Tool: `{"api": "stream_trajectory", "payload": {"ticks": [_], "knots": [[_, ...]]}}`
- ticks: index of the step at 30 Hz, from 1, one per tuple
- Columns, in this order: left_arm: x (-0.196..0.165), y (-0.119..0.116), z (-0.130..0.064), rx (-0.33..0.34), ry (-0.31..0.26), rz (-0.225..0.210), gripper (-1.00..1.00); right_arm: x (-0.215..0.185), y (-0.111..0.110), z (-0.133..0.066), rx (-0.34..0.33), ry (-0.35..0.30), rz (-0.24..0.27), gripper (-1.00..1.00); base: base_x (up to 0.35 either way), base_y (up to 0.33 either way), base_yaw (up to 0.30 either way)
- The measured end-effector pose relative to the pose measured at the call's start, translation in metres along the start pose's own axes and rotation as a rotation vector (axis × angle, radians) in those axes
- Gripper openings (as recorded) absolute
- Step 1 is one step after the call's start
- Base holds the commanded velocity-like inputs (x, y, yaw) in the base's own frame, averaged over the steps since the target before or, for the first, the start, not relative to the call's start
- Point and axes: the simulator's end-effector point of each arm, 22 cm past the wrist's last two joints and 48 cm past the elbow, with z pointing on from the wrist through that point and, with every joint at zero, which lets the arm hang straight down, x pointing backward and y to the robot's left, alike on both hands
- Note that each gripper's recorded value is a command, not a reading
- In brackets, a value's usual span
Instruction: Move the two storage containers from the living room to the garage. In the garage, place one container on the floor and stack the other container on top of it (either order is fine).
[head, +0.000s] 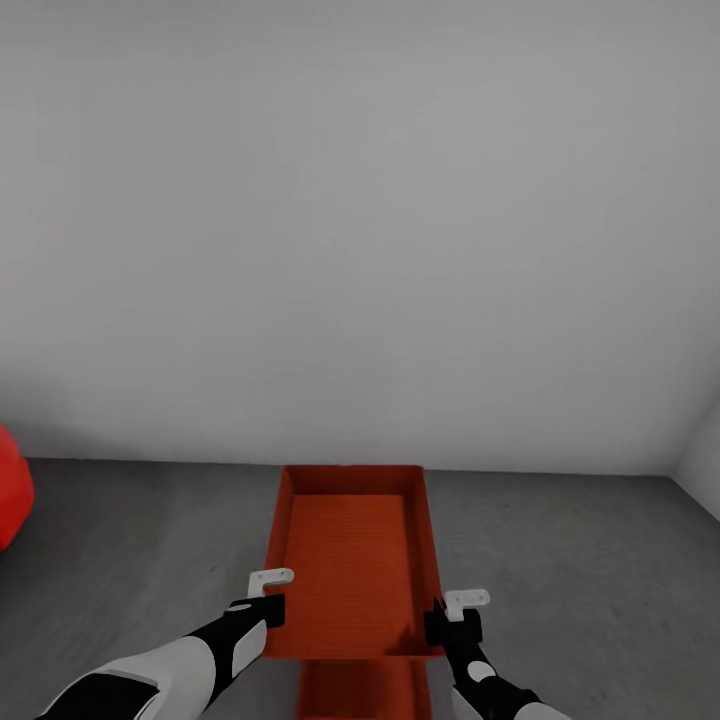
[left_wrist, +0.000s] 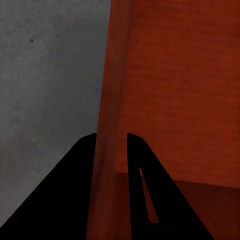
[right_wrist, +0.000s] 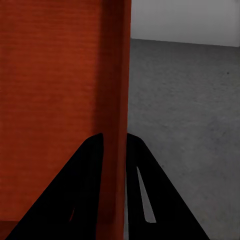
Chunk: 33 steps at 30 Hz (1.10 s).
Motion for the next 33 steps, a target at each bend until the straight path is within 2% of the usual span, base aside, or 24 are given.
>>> {"api": "stream_trajectory", "payload": {"ticks": [33], "knots": [[0.024, 0.001, 0.013, -0.005, 0.048, 0.003, -1.00, 0.026, 0.001, 0.005, -0.003, 0.049, 0.000, -1.00, 0.006, 0.000, 0.000]]}}
